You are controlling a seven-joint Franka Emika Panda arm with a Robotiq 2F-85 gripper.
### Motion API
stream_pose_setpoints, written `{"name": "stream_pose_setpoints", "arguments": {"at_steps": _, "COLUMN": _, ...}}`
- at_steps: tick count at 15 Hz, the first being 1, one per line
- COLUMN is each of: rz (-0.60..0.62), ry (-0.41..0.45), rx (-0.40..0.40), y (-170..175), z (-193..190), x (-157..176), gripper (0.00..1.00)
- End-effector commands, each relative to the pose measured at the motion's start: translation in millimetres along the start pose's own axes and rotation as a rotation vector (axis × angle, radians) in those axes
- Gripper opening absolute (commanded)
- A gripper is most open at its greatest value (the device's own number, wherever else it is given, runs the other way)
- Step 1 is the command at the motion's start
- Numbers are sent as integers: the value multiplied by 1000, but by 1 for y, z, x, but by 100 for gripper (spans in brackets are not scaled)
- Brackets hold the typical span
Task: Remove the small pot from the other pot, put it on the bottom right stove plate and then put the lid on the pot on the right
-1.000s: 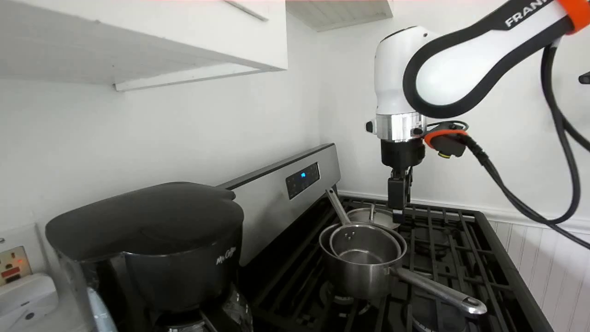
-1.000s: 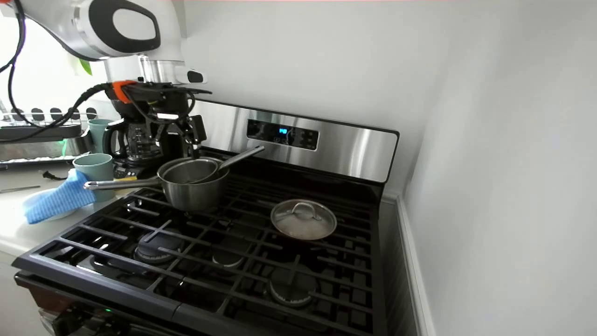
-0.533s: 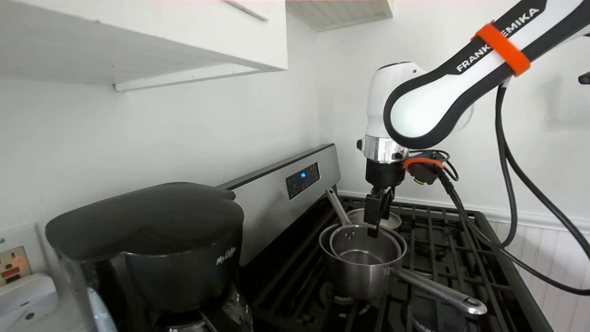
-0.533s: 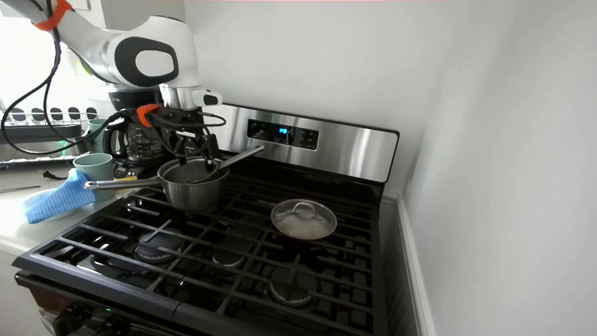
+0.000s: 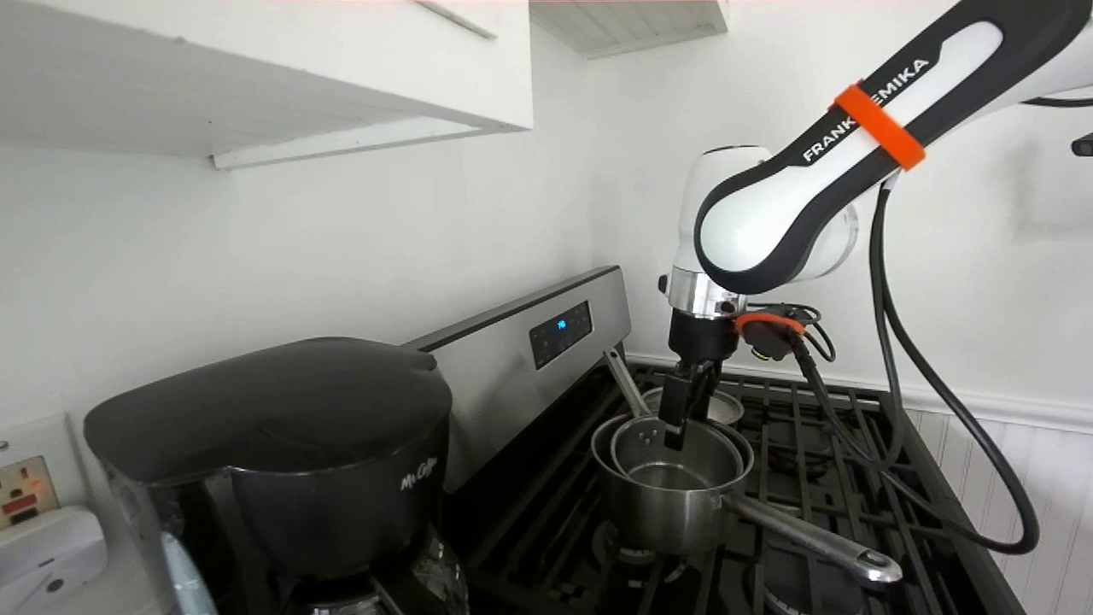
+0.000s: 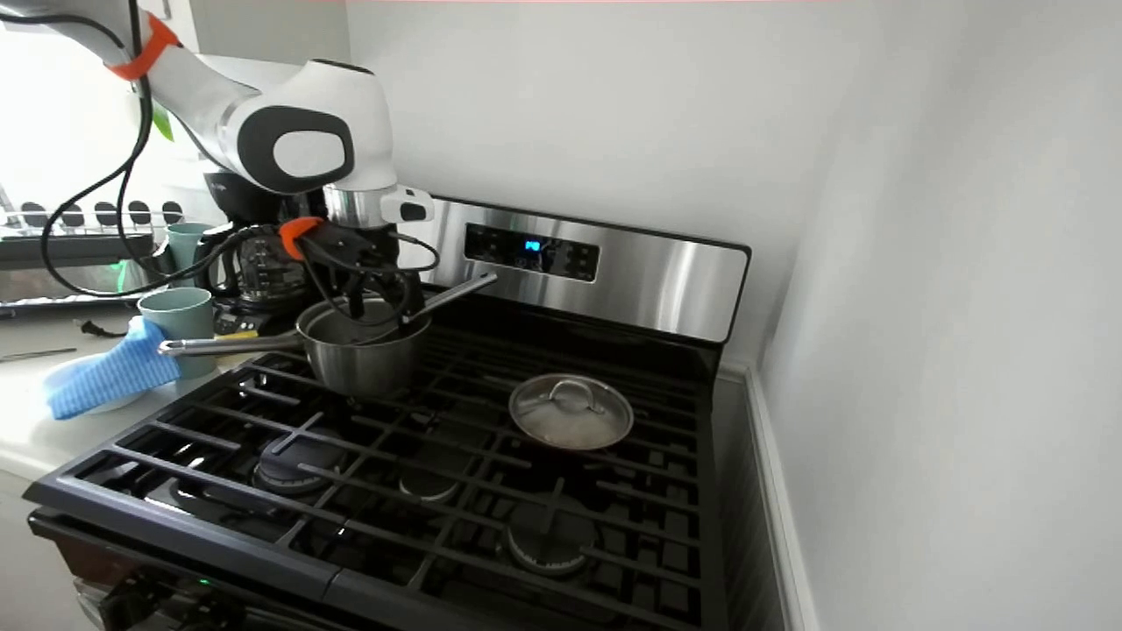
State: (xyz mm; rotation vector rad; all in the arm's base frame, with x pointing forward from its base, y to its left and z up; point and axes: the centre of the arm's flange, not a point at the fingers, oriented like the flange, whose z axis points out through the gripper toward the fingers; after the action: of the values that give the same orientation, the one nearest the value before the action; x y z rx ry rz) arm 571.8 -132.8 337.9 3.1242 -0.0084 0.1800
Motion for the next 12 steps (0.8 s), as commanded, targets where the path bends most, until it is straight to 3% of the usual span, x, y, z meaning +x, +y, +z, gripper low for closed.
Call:
{"name": "stream_pose_setpoints", "arguments": {"at_steps": 1, "rz": 0, "ry": 16, "rx": 34, "y": 6, "z": 5, "x": 8, "gripper": 92}}
{"name": "stream_pose_setpoints", "arguments": {"at_steps": 2, "rz": -1, "ry": 15, "rx": 38, "y": 7, "z": 5, "x": 8, "gripper": 72}}
{"name": "stream_pose_setpoints", "arguments": {"at_steps": 12, "rz": 5, "ry": 21, "rx": 36, "y": 21, "z": 3, "x": 8, "gripper": 2}}
